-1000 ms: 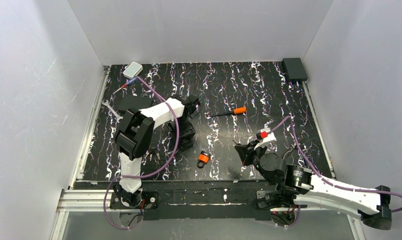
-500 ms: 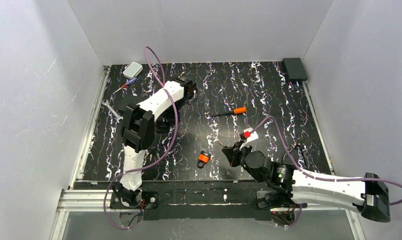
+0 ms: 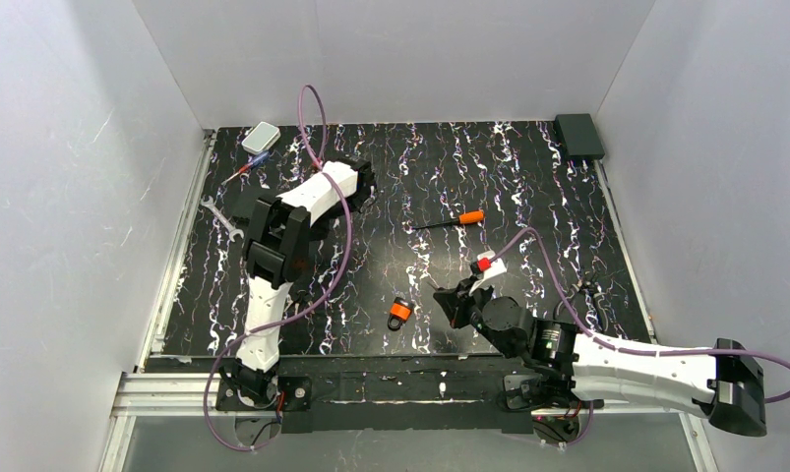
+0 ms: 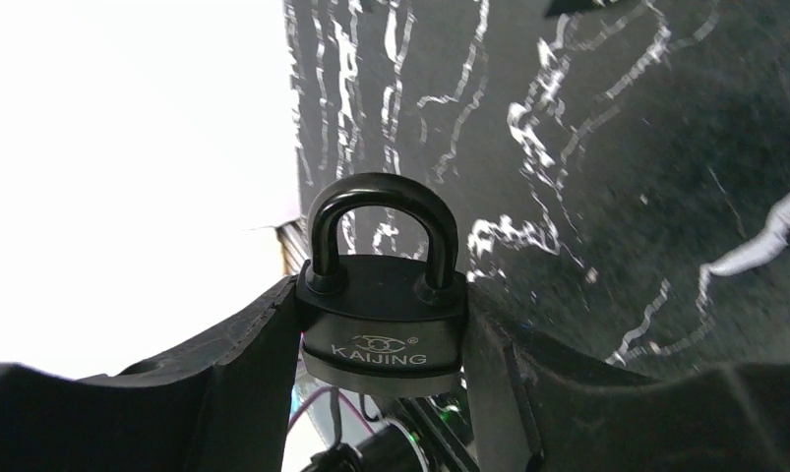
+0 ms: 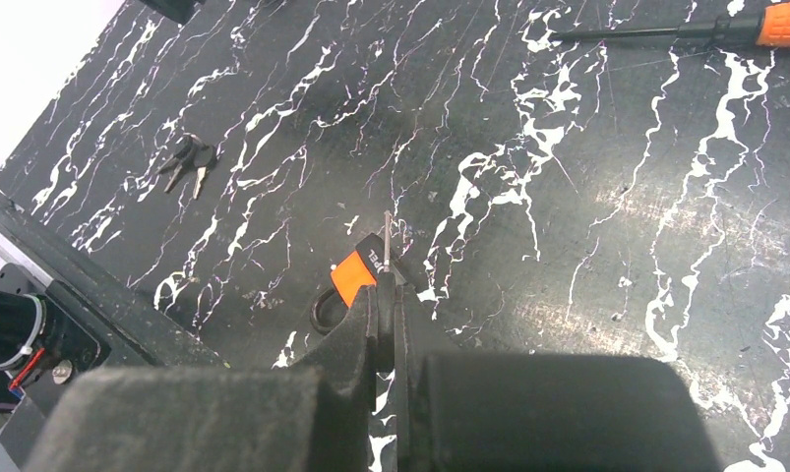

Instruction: Unlock with the key

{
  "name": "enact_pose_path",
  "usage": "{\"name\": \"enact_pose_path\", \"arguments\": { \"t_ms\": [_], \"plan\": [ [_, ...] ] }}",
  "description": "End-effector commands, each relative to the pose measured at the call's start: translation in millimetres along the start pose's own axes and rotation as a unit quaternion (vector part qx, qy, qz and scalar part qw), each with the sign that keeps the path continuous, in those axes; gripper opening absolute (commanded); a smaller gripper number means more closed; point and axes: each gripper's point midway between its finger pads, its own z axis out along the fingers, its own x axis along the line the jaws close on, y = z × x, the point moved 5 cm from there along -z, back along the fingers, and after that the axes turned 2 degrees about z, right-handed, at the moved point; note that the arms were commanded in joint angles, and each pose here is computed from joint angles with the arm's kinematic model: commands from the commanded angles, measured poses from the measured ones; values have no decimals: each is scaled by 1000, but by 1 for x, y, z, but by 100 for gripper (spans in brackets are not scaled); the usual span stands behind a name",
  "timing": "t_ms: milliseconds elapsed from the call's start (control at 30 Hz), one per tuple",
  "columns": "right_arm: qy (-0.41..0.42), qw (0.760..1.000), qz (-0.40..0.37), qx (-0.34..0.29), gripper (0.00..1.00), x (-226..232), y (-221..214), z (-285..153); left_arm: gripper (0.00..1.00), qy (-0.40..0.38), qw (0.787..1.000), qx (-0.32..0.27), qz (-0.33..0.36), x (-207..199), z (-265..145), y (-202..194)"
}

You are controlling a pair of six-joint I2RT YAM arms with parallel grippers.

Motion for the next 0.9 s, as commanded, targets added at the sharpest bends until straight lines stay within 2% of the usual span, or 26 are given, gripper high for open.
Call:
{"name": "enact_pose_path", "arguments": {
  "t_ms": [0,100,167,333,467,567,667,867],
  "plan": [
    [13,999,21,-30,1,14,20,3,0,117,990,-44,66,55,-7,8],
    [9,1000,16,-25,1,15,20,5,0,160,981,-80,77,66,-8,17],
    [10,1000,16,-25,1,16,19,7,0,156,982,-81,69,66,-9,19],
    [37,999,21,-27,1,29,23,11,0,56,998,-40,10,53,-18,11],
    [77,996,32,-34,1,41,24,13,0,-31,999,-31,-18,44,-28,5],
    [141,988,27,-51,1,54,25,11,0,-95,995,-6,-42,37,-38,-3],
    [199,978,-26,-60,1,65,23,8,0,-133,989,25,-66,32,-47,-13],
    [231,956,-163,-71,1,72,26,14,0,-129,979,103,-119,24,-52,-30]
  ]
}}
